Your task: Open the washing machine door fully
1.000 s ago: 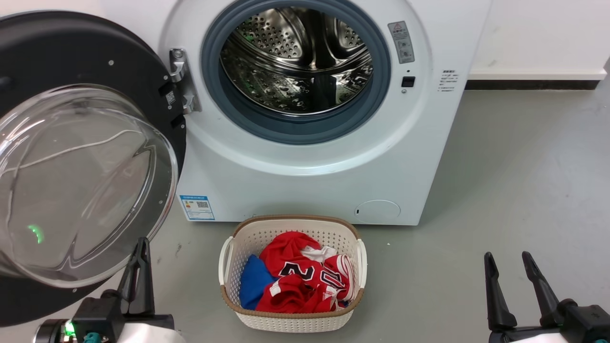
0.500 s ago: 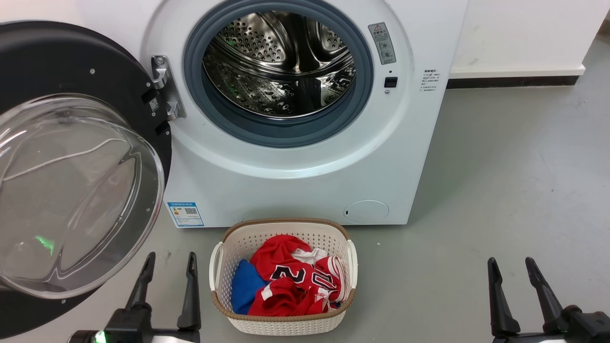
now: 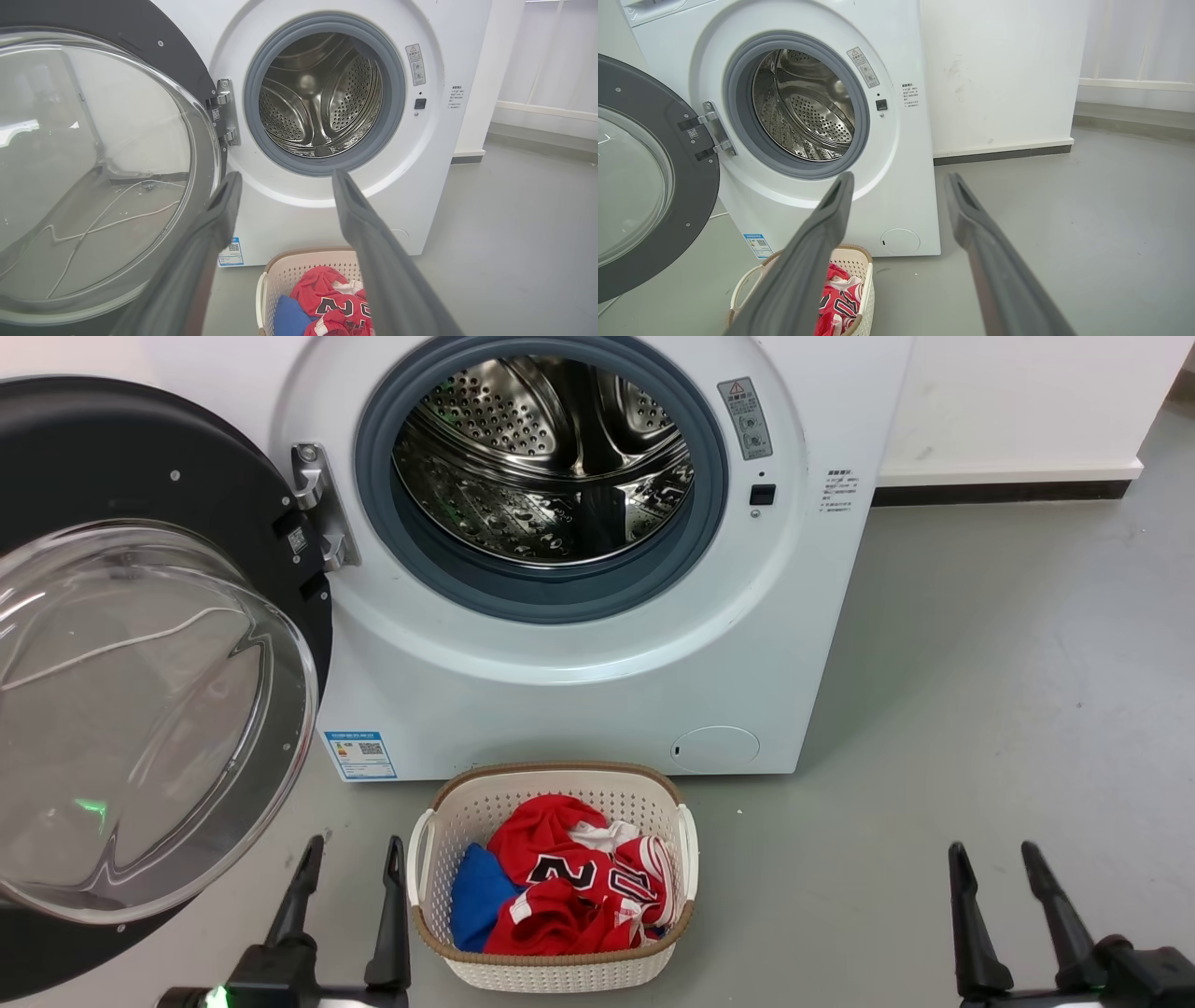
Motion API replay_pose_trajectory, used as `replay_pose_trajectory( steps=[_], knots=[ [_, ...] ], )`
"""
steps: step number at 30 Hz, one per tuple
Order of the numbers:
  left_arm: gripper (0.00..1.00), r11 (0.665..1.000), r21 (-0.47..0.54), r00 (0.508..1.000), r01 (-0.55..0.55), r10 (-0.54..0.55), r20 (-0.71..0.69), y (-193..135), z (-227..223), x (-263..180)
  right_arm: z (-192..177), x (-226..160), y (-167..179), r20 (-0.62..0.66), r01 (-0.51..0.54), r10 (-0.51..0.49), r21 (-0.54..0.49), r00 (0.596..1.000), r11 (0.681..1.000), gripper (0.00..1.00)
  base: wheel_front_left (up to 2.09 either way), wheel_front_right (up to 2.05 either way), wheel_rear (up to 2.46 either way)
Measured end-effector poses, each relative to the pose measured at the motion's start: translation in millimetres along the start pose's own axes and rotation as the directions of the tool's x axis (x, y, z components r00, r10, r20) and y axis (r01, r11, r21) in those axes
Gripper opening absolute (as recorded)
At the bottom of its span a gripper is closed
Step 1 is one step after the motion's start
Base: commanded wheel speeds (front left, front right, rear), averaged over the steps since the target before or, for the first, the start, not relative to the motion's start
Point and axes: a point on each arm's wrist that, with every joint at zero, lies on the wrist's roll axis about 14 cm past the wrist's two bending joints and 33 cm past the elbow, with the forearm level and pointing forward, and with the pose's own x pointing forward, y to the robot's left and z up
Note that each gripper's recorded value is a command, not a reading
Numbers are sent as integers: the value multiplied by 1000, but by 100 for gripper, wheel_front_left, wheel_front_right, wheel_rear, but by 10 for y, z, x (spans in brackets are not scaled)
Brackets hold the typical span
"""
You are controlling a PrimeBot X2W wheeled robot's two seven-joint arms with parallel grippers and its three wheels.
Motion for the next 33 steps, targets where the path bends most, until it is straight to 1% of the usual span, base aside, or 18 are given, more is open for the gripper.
replay_pose_trajectory(
  steps=[1,7,9,10,15,24,33],
  knots=[
    [0,1000,-4,1000,0,0,-3,-3,-10,-2,-9,-4,-1,-3,1,-1,0,1000,1000,0,0,0,0],
    [0,1000,-12,996,-4,3,-86,-2,-249,-97,-230,-95,-34,-78,15,-15,11,997,1000,0,0,0,0],
    [0,999,-46,994,-18,13,-104,18,-292,-112,-249,-98,-45,-86,26,-23,43,996,999,0,0,0,0],
    [0,993,-109,992,-38,25,-124,41,-330,-117,-268,-93,-67,-94,46,-37,101,995,994,0,0,0,0],
    [0,976,-204,988,-76,47,-144,88,-360,-88,-292,-68,-98,-105,75,-56,192,993,979,0,0,0,0],
    [0,924,-358,982,-130,71,-174,157,-402,-40,-283,20,-137,-110,109,-76,333,991,937,0,0,0,0],
    [0,854,-491,977,-172,83,-198,199,-436,7,-297,91,-166,-126,138,-90,458,988,878,0,0,0,0]
  ],
)
